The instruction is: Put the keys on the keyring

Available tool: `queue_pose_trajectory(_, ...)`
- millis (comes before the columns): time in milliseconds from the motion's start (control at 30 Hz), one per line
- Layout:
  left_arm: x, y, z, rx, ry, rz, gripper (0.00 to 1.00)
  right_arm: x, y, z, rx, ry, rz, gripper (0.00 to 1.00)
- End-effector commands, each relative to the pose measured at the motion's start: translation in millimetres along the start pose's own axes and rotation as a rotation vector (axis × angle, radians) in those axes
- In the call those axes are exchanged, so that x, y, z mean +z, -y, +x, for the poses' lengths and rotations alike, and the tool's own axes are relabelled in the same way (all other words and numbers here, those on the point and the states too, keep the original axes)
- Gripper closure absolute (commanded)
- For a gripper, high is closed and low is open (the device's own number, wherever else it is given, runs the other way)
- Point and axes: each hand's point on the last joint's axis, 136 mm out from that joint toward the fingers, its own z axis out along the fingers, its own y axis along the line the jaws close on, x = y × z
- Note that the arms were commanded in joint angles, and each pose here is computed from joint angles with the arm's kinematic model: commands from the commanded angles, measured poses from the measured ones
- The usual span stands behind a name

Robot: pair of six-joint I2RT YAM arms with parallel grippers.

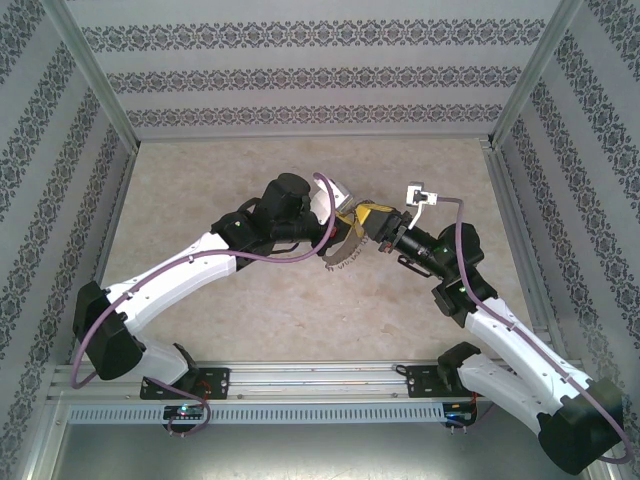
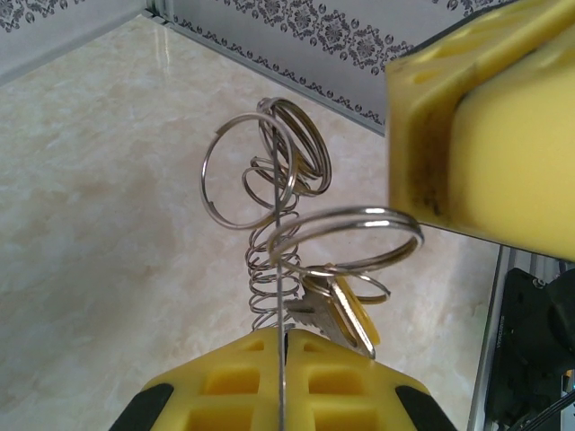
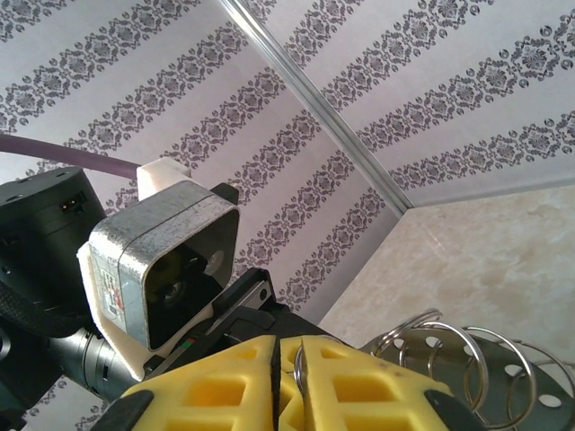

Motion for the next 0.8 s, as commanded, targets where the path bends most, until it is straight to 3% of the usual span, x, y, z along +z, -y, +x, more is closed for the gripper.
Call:
queue_pose_trajectory(0, -5, -2, -18, 0.013, 0.06, -0.001, 1.0, 0, -15, -7, -0.029, 0.016, -0.047, 0.84)
queue_pose_trajectory(100, -6, -2, -19, 0.015, 0.063, -0.001, 1.0, -1, -12, -5, -0.029, 0.011, -0.034, 0.83)
queue_pose_trajectory(333, -10, 0, -19, 0.024, 0.071, 0.004, 1.0, 0, -5, -2, -0.034, 0.001, -0.007, 0.64)
queue_pose_trajectory(500, -12, 2, -19, 0.028, 0.076, 0.01, 1.0, 0, -1, -2, -0.043, 0.004, 0.013, 0.65)
queue_pose_trajectory(767, -13, 3, -18, 0.033, 0.078, 0.013, 1.0, -2, 6, -2, -0.059, 0.006, 0.044, 0.76)
